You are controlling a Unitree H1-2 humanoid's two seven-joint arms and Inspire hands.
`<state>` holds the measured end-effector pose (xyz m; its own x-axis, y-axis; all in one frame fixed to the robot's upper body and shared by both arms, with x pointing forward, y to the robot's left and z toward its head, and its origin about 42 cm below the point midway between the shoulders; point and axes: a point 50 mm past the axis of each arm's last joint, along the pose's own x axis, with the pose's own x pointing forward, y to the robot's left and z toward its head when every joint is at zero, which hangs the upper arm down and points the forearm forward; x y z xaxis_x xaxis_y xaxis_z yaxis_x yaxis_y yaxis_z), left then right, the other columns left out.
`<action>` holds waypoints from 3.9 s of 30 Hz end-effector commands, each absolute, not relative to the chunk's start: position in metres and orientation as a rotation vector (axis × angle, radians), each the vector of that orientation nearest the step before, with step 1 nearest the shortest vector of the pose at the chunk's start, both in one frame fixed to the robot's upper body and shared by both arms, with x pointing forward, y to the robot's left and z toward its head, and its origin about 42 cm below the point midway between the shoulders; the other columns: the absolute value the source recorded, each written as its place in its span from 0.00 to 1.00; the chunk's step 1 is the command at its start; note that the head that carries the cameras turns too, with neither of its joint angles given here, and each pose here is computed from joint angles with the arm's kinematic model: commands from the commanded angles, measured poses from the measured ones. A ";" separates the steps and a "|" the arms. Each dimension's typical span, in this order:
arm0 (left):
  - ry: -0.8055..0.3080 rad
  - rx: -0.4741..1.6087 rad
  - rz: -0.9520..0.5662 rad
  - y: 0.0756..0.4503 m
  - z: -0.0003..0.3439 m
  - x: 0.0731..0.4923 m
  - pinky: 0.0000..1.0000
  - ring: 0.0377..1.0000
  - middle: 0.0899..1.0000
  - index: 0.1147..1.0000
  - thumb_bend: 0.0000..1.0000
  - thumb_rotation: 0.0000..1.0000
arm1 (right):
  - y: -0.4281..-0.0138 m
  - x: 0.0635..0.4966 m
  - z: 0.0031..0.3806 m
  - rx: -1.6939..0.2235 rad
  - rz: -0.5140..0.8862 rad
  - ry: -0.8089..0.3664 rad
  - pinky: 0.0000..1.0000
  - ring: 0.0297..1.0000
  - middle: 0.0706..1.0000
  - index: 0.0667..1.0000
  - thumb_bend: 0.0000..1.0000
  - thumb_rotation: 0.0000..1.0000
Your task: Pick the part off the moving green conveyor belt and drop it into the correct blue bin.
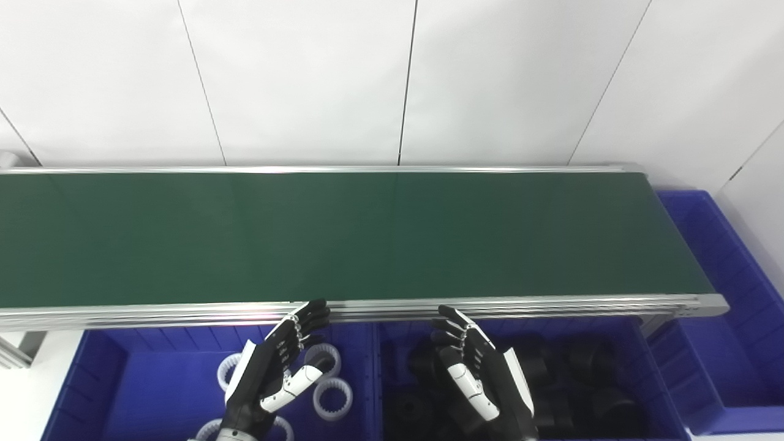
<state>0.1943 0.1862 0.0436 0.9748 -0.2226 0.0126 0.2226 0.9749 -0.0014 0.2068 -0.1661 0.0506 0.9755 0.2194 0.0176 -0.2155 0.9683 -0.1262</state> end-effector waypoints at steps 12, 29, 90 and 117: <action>-0.060 0.010 -0.227 0.186 0.052 0.199 0.78 0.82 0.84 0.83 0.81 0.54 | -0.165 0.212 0.061 -0.121 0.224 -0.085 0.70 0.76 0.79 0.85 0.61 0.78; -0.058 0.006 -0.227 0.185 0.052 0.199 0.79 0.82 0.84 0.83 0.81 0.54 | -0.165 0.211 0.061 -0.115 0.225 -0.085 0.71 0.76 0.78 0.85 0.61 0.78; -0.221 0.133 -0.190 0.206 0.095 0.234 0.63 0.68 0.71 0.72 0.91 0.36 | -0.176 0.219 0.049 -0.117 0.236 -0.103 0.68 0.76 0.79 0.87 0.41 0.75; -0.302 0.744 -0.168 0.248 0.257 0.364 0.79 0.86 0.87 0.83 0.81 0.39 | -0.178 0.231 0.038 -0.106 0.242 -0.108 0.70 0.78 0.82 0.90 0.31 0.78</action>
